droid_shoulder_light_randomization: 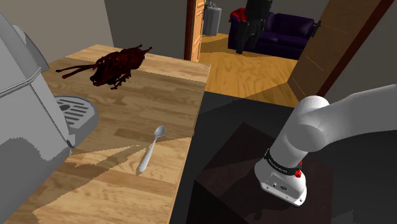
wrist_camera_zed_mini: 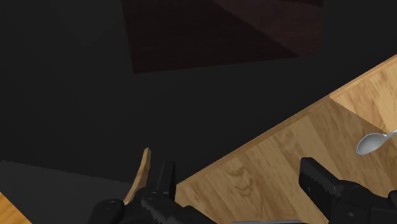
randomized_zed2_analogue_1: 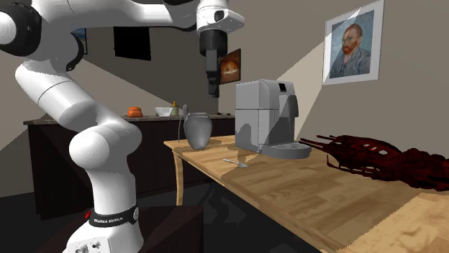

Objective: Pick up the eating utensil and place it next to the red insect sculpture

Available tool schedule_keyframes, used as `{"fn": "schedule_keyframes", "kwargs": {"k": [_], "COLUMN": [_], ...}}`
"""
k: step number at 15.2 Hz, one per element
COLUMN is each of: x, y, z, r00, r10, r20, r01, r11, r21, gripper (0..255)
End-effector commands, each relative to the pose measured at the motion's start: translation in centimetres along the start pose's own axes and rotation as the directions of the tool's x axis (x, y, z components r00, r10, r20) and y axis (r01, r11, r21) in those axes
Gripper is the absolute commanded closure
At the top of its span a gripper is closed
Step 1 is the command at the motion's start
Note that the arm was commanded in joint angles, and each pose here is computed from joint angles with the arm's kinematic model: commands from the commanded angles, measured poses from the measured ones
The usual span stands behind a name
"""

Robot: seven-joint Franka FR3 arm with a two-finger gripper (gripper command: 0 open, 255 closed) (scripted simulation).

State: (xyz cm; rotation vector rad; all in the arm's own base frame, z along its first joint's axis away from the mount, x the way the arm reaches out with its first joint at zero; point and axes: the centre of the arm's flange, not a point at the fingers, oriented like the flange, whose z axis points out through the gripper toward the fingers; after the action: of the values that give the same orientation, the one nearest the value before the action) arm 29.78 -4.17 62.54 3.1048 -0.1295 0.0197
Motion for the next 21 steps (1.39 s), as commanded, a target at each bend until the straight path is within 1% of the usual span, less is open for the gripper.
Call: {"fn": "schedule_keyframes", "kwargs": {"k": [1,3,6,8,11,13,16,18,21], "x": [0.0,-0.8,-1.7,-2.1,-2.5,-2.6,-2.6,-2.3,-1.8], "y": [0.0,-2.4,-6.2,-8.7,-12.4,-14.9,-18.7,-21.2,-24.8], "z": [0.0,1.1,2.7,3.8,5.6,6.8,8.6,9.9,11.8], "r00": [1.000,0.999,0.991,0.983,0.966,0.951,0.924,0.903,0.866], "r10": [0.000,0.052,0.130,0.182,0.259,0.309,0.382,0.430,0.499], "r20": [0.000,-0.002,-0.005,-0.008,-0.014,-0.018,-0.025,-0.030,-0.039], "r01": [0.000,-0.052,-0.131,-0.182,-0.259,-0.309,-0.383,-0.431,-0.500], "r11": [1.000,0.999,0.991,0.983,0.965,0.949,0.921,0.899,0.861], "r21": [0.000,-0.010,-0.024,-0.034,-0.048,-0.057,-0.070,-0.079,-0.091], "gripper": [0,0,0,0,0,0,0,0,0]}}
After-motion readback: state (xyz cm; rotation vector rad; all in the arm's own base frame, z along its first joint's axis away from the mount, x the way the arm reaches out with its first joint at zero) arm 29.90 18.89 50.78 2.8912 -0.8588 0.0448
